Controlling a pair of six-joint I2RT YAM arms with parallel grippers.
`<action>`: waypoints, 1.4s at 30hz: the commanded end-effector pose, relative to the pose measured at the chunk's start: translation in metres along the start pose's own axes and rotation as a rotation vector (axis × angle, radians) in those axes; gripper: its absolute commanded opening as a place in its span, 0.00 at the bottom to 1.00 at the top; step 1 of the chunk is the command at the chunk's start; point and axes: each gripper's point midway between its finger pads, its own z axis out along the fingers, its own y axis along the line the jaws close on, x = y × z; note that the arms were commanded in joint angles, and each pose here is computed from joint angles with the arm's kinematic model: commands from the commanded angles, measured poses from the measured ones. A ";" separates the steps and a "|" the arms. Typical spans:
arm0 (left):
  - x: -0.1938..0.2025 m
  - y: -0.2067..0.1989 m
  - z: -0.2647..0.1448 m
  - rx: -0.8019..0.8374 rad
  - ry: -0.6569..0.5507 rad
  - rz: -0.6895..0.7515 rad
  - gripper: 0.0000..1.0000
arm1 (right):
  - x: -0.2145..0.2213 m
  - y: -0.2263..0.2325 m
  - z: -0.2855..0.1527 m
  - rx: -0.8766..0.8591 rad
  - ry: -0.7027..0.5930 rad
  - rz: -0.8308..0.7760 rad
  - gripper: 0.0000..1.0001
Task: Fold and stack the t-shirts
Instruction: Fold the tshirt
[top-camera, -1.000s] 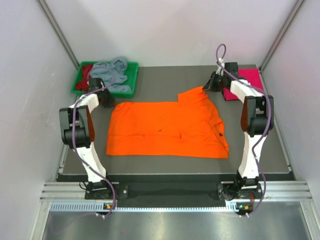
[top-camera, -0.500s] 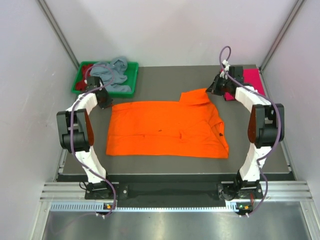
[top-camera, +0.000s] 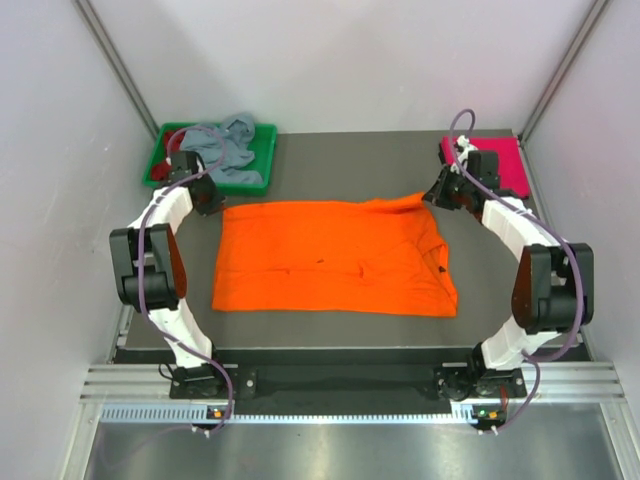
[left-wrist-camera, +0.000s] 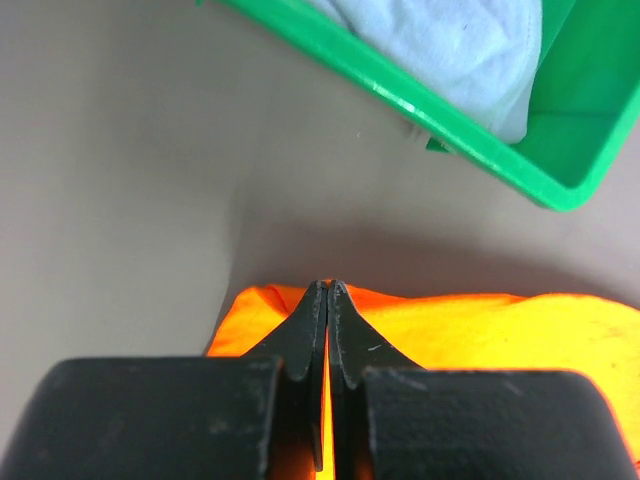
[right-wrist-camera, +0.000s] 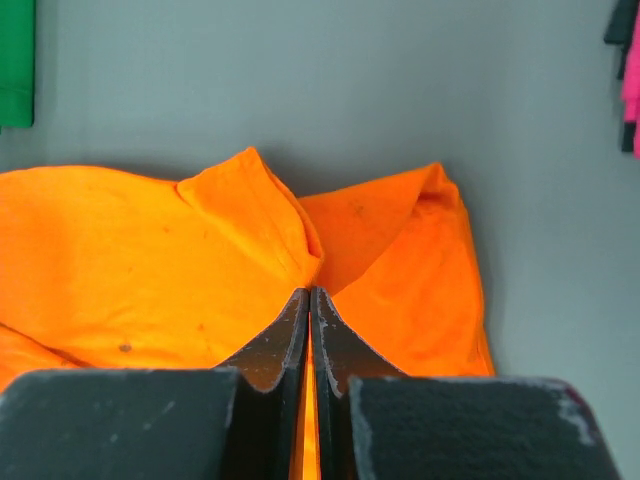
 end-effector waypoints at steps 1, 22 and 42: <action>-0.004 -0.007 -0.020 0.020 -0.022 0.003 0.00 | -0.027 0.017 -0.026 -0.021 -0.124 -0.048 0.00; 0.023 0.024 -0.050 -0.110 -0.008 0.012 0.00 | 0.044 0.022 -0.082 -0.045 -0.143 -0.013 0.00; 0.068 0.050 -0.051 -0.181 0.116 0.033 0.00 | 0.114 0.017 -0.112 -0.056 -0.114 0.002 0.00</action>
